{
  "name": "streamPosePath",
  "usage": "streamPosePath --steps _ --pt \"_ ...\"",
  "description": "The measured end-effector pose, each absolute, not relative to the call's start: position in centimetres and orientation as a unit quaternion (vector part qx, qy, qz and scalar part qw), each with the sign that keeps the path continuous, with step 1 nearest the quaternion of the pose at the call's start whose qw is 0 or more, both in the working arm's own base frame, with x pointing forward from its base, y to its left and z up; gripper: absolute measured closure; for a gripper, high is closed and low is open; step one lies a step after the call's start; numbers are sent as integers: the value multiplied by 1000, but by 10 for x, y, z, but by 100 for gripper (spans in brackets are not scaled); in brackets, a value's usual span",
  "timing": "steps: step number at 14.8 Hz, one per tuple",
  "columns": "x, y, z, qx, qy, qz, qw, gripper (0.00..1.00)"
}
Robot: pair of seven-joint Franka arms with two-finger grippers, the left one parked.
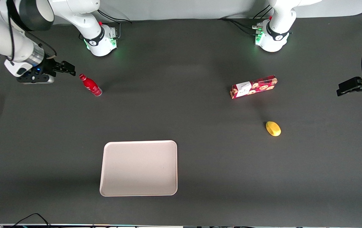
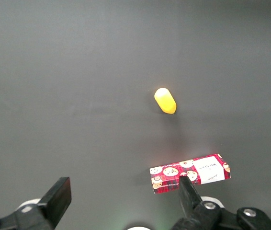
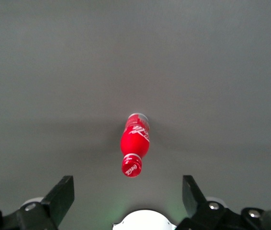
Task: Place coke bottle on tray
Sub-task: 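Lower the right gripper around the bottle's neck and close it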
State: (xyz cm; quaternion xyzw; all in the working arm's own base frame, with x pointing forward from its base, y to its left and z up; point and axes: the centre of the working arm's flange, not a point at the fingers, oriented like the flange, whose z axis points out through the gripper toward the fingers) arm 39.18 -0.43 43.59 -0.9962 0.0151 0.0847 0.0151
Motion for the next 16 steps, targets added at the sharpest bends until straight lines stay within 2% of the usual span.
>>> streamPosePath --steps 5,16 --pt "370 8 381 -995 2 96 8 0" --pt "350 10 334 -997 -8 80 -2 0"
